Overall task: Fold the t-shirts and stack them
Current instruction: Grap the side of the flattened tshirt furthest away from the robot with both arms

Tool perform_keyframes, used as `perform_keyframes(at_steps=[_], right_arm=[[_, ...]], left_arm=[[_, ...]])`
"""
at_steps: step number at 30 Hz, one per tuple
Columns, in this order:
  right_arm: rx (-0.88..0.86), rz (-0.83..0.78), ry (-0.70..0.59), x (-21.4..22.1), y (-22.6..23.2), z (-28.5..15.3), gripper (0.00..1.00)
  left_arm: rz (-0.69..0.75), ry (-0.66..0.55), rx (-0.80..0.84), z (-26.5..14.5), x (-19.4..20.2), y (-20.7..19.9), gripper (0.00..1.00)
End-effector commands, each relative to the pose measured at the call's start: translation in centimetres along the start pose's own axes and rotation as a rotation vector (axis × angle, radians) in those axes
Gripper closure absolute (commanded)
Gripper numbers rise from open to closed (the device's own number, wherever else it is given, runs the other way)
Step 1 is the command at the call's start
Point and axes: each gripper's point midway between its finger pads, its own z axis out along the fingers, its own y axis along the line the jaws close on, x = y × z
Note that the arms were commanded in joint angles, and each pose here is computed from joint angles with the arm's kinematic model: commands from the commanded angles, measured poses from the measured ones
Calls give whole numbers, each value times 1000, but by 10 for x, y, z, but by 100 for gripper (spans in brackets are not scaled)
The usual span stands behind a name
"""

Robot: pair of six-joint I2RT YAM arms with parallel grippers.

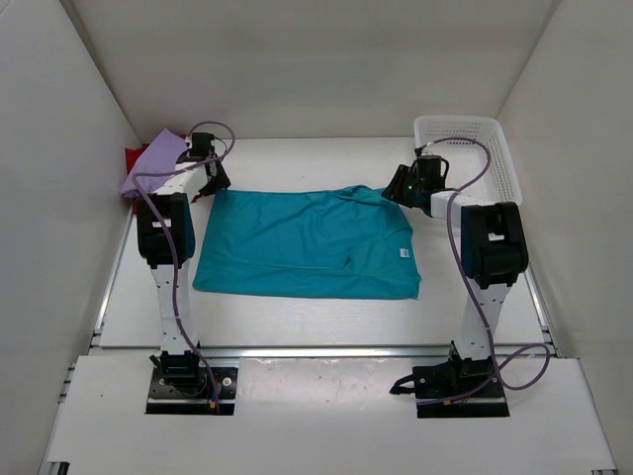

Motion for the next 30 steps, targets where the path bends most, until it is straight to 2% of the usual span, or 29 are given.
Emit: perform_keyframes(at_steps=[1, 9, 12, 17, 18, 23, 30], right_arm=[[8, 44, -34, -13, -9, 9, 67], [-7, 64, -30, -16, -6, 21, 69], [-32, 66, -28, -15, 1, 25, 77], [-26, 26, -63, -20, 11, 24, 100], [-21, 23, -62, -18, 12, 24, 100], [-32, -114, -156, -29, 39, 5, 100], [-88, -171, -198, -14, 62, -36, 100]], left_arm=[[-12, -45, 38, -9, -18, -8, 52], [-29, -53, 64, -9, -18, -10, 63], [-33, -47, 66, -10, -14, -9, 70], [-42, -47, 95, -11, -14, -14, 82], [-65, -58, 85, -9, -21, -3, 86], [-87, -60, 98, -10, -22, -5, 99], [-125, -67, 123, -20, -19, 1, 100]])
